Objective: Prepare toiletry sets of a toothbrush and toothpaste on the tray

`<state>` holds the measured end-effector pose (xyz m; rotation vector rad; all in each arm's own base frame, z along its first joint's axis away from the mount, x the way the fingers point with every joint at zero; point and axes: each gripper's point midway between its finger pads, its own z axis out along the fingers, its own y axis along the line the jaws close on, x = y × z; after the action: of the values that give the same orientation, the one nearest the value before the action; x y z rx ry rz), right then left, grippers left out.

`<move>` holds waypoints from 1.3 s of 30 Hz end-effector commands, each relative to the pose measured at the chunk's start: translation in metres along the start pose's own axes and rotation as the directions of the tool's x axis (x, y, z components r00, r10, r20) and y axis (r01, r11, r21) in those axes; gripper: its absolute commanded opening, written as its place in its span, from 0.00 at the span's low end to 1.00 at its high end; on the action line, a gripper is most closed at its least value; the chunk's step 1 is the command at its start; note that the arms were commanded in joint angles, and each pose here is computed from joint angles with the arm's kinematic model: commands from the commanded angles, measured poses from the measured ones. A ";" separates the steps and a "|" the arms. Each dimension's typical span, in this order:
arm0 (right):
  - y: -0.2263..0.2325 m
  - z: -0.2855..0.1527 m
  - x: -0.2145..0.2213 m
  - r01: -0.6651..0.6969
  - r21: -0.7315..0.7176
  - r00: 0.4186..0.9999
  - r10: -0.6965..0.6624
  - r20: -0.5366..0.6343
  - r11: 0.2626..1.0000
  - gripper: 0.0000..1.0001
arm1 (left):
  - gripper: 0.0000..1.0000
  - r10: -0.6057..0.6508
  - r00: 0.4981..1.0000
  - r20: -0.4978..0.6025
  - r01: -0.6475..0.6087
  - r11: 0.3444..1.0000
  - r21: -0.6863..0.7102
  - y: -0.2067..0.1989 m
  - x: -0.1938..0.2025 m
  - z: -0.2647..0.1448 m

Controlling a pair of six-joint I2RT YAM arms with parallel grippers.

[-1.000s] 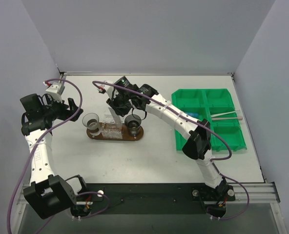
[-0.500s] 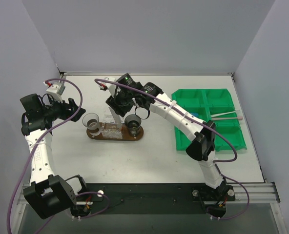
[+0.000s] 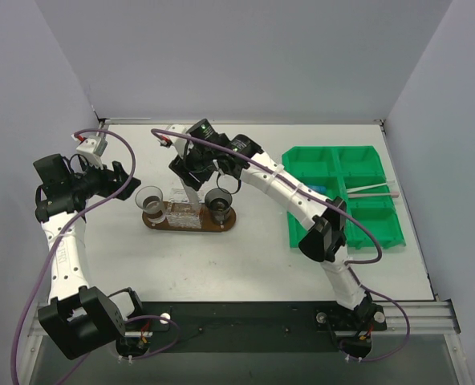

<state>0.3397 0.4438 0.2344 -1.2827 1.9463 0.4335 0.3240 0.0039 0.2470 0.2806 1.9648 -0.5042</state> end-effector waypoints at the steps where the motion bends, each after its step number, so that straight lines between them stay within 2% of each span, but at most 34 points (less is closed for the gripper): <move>1: 0.001 0.009 -0.008 0.014 -0.017 1.000 -0.014 0.022 1.000 0.54 | 0.94 0.051 0.998 0.045 -0.051 0.999 0.004 0.002 -0.017 -0.001; 11: 0.001 0.031 -0.001 0.008 -0.034 1.000 -0.008 0.006 0.999 0.53 | 0.94 0.043 0.998 0.035 -0.043 0.999 -0.001 0.007 -0.014 0.002; 20: 0.002 0.037 0.000 0.006 -0.049 1.000 -0.005 0.006 0.999 0.47 | 0.94 0.045 0.999 0.027 -0.045 0.999 -0.008 0.010 -0.011 0.003; 29: 0.002 0.040 0.001 0.004 -0.049 1.000 -0.004 0.006 0.999 0.34 | 0.94 0.049 0.999 0.024 -0.049 0.999 -0.011 0.011 -0.010 0.004; 39: 0.001 0.038 -0.001 -0.001 -0.042 1.000 0.002 0.011 0.999 0.15 | 0.94 0.051 0.999 0.014 -0.050 0.999 -0.015 0.012 -0.008 0.004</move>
<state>0.3499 0.4650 0.1905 -1.3338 1.9824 0.4587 0.3285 0.0070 0.2384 0.2761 1.9858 -0.5069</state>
